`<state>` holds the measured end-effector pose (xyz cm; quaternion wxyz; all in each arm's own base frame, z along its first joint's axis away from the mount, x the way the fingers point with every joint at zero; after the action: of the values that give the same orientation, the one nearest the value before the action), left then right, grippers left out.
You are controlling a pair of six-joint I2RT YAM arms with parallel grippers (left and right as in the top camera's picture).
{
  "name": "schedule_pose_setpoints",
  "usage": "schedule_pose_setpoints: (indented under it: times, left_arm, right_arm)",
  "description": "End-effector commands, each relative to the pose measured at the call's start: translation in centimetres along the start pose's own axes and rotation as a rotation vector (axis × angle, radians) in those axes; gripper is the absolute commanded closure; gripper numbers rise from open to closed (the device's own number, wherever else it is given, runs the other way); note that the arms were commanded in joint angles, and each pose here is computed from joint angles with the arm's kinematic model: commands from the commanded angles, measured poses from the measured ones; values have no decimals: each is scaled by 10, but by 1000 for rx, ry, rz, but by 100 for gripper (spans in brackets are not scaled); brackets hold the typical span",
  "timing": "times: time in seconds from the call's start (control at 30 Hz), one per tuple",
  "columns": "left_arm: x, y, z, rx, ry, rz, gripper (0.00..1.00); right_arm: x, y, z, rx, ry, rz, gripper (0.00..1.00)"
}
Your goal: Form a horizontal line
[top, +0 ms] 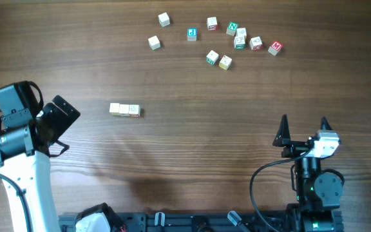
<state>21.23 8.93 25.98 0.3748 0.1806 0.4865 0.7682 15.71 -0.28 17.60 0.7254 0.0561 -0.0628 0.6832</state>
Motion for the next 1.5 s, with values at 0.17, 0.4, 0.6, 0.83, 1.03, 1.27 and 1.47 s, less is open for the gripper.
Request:
schedule_pose_setpoints:
  times: [0.17, 0.4, 0.6, 0.83, 1.03, 1.27, 1.47]
  left_arm:
    - [1, 2, 3, -14, 14, 11, 0]
    - [1, 2, 3, -14, 14, 12, 0]
    - [1, 2, 3, -14, 14, 11, 0]
    - [1, 2, 3, -14, 14, 11, 0]
    - [-14, 20, -8, -66, -58, -54, 0]
    - [-17, 59, -54, -333, -163, -256, 0]
    - [-2, 51, -102, -735, -134, -590, 0]
  right_arm:
    - [-3, 0, 1, -5, 17, 9, 0]
    - [-3, 0, 1, -5, 17, 10, 0]
    - [-3, 0, 1, -4, 17, 9, 0]
    - [-3, 0, 1, -4, 17, 10, 0]
    - [-3, 0, 1, -4, 17, 9, 0]
    - [-3, 0, 1, -4, 17, 9, 0]
    - [-3, 0, 1, -4, 18, 9, 1]
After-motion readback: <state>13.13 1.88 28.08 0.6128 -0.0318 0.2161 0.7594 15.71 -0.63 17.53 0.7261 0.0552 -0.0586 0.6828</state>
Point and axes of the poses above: each gripper's point midway between its finger pads, its own y axis back along the fingers, its own x axis along the line the jaws close on, z = x × y, the point moved 9 cm from there along y, back along the fingers, and after that the axes turned 7 degrees about -y, right-handed, at the moved point
